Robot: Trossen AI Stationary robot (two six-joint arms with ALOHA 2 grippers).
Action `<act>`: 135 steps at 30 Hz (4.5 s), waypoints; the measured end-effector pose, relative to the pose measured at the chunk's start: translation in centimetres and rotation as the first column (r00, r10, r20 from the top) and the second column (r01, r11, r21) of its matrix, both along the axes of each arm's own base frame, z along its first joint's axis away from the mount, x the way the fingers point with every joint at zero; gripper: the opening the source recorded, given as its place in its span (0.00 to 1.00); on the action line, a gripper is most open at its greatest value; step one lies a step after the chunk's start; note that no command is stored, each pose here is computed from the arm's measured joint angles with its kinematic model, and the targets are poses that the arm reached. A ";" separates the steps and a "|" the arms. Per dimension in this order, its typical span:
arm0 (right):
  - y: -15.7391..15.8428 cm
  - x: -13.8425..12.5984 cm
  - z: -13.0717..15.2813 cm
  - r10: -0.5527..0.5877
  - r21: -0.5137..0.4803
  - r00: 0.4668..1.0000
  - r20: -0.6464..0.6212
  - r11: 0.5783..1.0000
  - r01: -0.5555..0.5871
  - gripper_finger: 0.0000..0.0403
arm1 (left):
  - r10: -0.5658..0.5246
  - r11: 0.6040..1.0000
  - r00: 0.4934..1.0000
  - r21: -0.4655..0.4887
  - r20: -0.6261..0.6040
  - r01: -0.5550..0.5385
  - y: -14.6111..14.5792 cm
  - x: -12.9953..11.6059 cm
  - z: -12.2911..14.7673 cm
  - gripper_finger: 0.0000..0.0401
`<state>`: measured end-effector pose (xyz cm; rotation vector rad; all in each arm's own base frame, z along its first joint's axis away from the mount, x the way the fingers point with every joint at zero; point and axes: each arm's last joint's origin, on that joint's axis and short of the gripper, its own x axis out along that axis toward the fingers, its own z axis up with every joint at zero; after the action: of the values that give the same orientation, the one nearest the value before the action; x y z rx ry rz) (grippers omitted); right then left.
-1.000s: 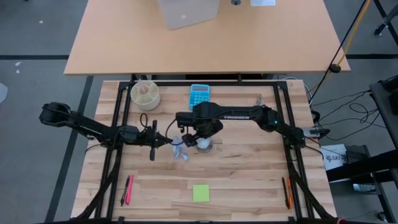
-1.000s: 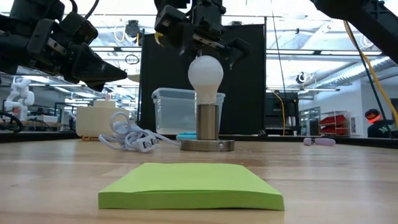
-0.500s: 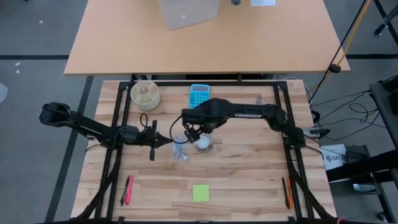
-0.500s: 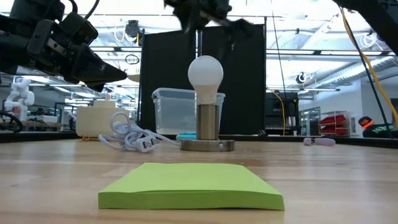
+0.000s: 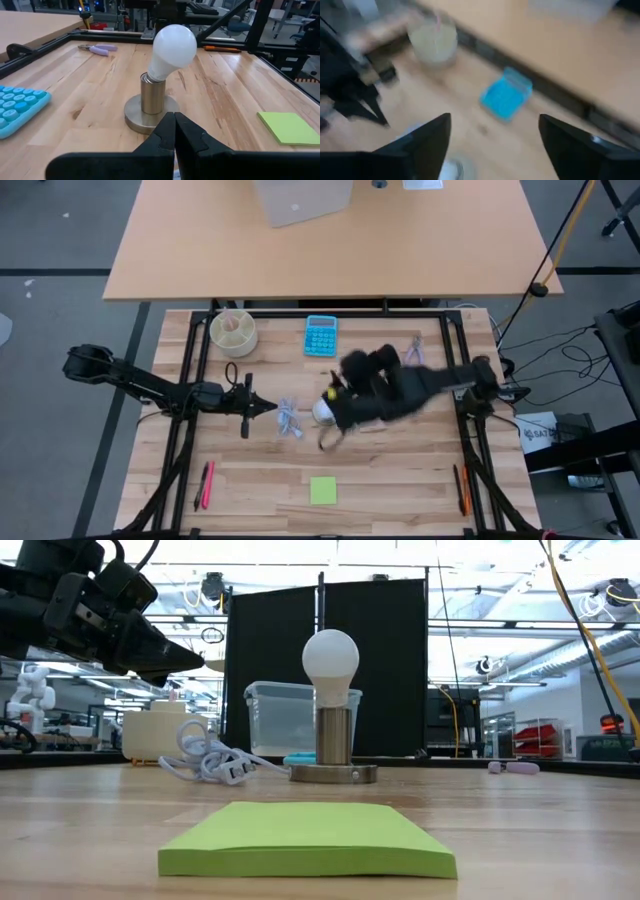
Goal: Screw lightbulb
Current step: Insert the lightbulb into the lamp
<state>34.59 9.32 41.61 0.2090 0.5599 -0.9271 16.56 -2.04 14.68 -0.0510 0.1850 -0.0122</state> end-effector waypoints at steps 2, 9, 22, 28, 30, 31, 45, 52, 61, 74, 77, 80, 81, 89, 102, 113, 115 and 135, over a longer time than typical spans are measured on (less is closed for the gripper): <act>2.1 -0.9 0.0 0.017 -0.107 0.999 0.034 0.994 -0.013 0.61 | 0.000 1.000 1.000 -0.001 0.000 0.000 0.0 0.0 0.0 0.00; 7.2 -2.2 -3.3 0.076 -0.268 0.995 0.065 0.962 -0.055 0.23 | 0.001 1.000 1.000 0.001 -0.016 -0.001 0.0 0.0 -0.2 0.00; 13.3 -4.9 -19.1 0.199 -0.385 0.971 0.135 0.913 -0.133 0.00 | 0.047 0.998 0.998 -0.050 0.033 -0.046 0.1 0.1 0.3 0.00; 12.4 -6.5 -24.5 0.176 -0.326 0.957 0.231 0.941 -0.094 0.00 | 0.051 0.993 0.996 -0.110 0.078 -0.042 0.1 0.1 0.8 0.00; 11.9 -6.6 -25.3 0.168 -0.328 0.959 0.227 0.941 -0.087 0.00 | 0.049 0.993 0.993 -0.115 0.107 -0.036 0.1 0.1 1.1 0.00; 11.6 -6.6 -25.5 0.165 -0.331 0.961 0.221 0.940 -0.085 0.00 | 0.049 0.993 0.991 -0.112 0.127 -0.034 0.1 0.2 1.3 0.00; 8.2 -3.3 -25.6 0.096 -0.398 0.992 0.079 0.916 -0.057 0.00 | 0.054 0.987 0.997 0.150 0.048 -0.061 0.6 5.6 4.0 0.16; 8.9 -1.6 -25.2 0.171 -0.412 0.985 -0.028 0.896 -0.168 0.00 | 0.109 0.974 0.994 0.198 0.013 -0.110 2.8 6.5 2.7 0.24; 8.8 -0.2 -23.8 0.251 -0.378 0.965 -0.069 0.889 -0.258 0.00 | 0.008 0.985 0.999 0.173 0.053 -0.018 4.8 7.1 2.1 0.14; 7.6 2.5 -21.9 0.279 -0.338 0.960 0.025 0.906 -0.254 0.00 | -0.117 0.979 0.985 0.182 0.127 0.093 5.6 7.7 3.1 0.02; 7.3 2.9 -21.6 0.302 -0.317 0.953 0.013 0.905 -0.282 0.00 | -0.125 0.976 0.985 0.193 0.120 0.100 5.7 8.1 3.3 0.02; 7.2 3.0 -21.5 0.320 -0.301 0.947 0.004 0.904 -0.304 0.00 | -0.127 0.975 0.987 0.195 0.095 0.106 5.8 8.7 2.9 0.02; 7.2 3.0 -21.6 0.331 -0.292 0.943 -0.007 0.902 -0.319 0.00 | -0.125 0.975 0.988 0.196 0.087 0.106 5.9 9.1 2.7 0.02; 7.0 2.1 -22.6 0.325 -0.195 0.945 -0.047 0.925 -0.327 0.00 | -0.138 0.976 0.990 0.171 0.005 0.135 6.6 11.7 0.4 0.02; 6.0 2.0 -23.0 0.272 -0.187 0.960 -0.072 0.942 -0.280 0.00 | -0.146 0.978 0.989 0.150 0.019 0.142 7.1 12.3 0.4 0.02; 5.1 2.3 -23.0 0.235 -0.200 0.970 -0.061 0.949 -0.243 0.00 | -0.143 0.982 0.990 0.131 0.016 0.140 7.1 12.3 0.3 0.02; 5.0 2.4 -23.0 0.226 -0.202 0.973 -0.053 0.951 -0.232 0.00 | -0.143 0.982 0.990 0.127 0.007 0.141 7.1 12.3 0.2 0.02; 3.4 3.0 -23.0 0.155 -0.118 0.987 0.032 0.982 -0.150 0.00 | -0.103 0.992 0.994 0.070 -0.049 0.106 8.0 12.0 -0.3 0.02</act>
<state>37.56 12.69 18.65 0.0792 0.4760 -0.8018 28.52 5.95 14.36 0.0311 0.2328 -0.1088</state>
